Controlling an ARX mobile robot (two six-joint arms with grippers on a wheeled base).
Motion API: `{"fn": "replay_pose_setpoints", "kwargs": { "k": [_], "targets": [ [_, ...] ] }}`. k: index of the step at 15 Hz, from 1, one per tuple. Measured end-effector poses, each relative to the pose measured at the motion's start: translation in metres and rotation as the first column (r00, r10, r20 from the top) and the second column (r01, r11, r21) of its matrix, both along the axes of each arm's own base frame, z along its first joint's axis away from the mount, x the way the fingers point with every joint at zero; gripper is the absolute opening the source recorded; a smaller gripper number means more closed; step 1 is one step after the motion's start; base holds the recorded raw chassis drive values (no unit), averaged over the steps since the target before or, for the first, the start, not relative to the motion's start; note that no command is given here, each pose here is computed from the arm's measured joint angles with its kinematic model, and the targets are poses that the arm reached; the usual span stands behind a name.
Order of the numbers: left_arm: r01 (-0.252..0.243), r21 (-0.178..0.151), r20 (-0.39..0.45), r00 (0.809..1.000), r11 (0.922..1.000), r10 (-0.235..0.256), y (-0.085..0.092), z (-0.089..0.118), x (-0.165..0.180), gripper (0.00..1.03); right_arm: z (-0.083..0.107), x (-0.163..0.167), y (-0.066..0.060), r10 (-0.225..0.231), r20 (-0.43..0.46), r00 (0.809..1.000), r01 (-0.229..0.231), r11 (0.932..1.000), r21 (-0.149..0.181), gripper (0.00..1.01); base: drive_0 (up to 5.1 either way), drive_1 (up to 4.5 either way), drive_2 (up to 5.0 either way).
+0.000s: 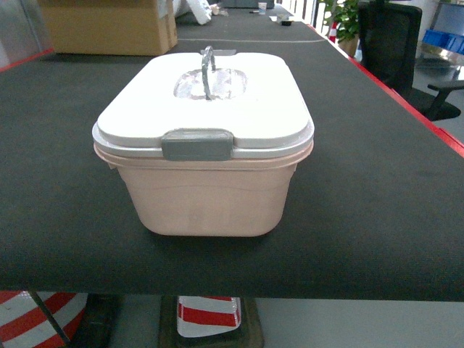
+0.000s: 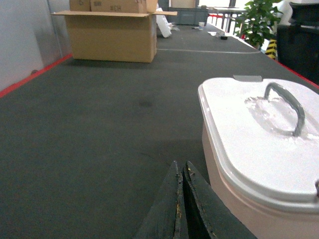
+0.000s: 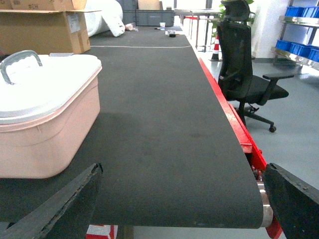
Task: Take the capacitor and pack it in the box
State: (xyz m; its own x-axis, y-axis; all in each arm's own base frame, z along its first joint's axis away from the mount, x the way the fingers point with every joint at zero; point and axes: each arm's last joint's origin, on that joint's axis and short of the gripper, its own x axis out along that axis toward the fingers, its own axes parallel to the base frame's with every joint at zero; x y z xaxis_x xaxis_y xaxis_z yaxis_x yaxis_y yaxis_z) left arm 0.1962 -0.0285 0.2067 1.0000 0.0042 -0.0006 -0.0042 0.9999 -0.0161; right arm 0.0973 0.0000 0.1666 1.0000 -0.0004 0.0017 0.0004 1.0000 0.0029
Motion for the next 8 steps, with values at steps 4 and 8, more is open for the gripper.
{"fn": "replay_pose_setpoints", "kwargs": {
  "k": [4, 8],
  "targets": [
    [-0.002, 0.001, -0.003, 1.000, 1.0000, 0.002, 0.011, -0.014, -0.022, 0.02, 0.000, 0.000, 0.000, 0.000, 0.000, 1.000, 0.000, 1.0000, 0.000, 0.98, 0.0, 0.00, 0.0],
    [0.008, 0.002, -0.011, 1.000, 1.0000, -0.008, 0.026, -0.026, -0.043, 0.02, 0.000, 0.000, 0.000, 0.000, 0.000, 1.000, 0.000, 1.0000, 0.000, 0.98, 0.0, 0.00, 0.0]
  ]
}}
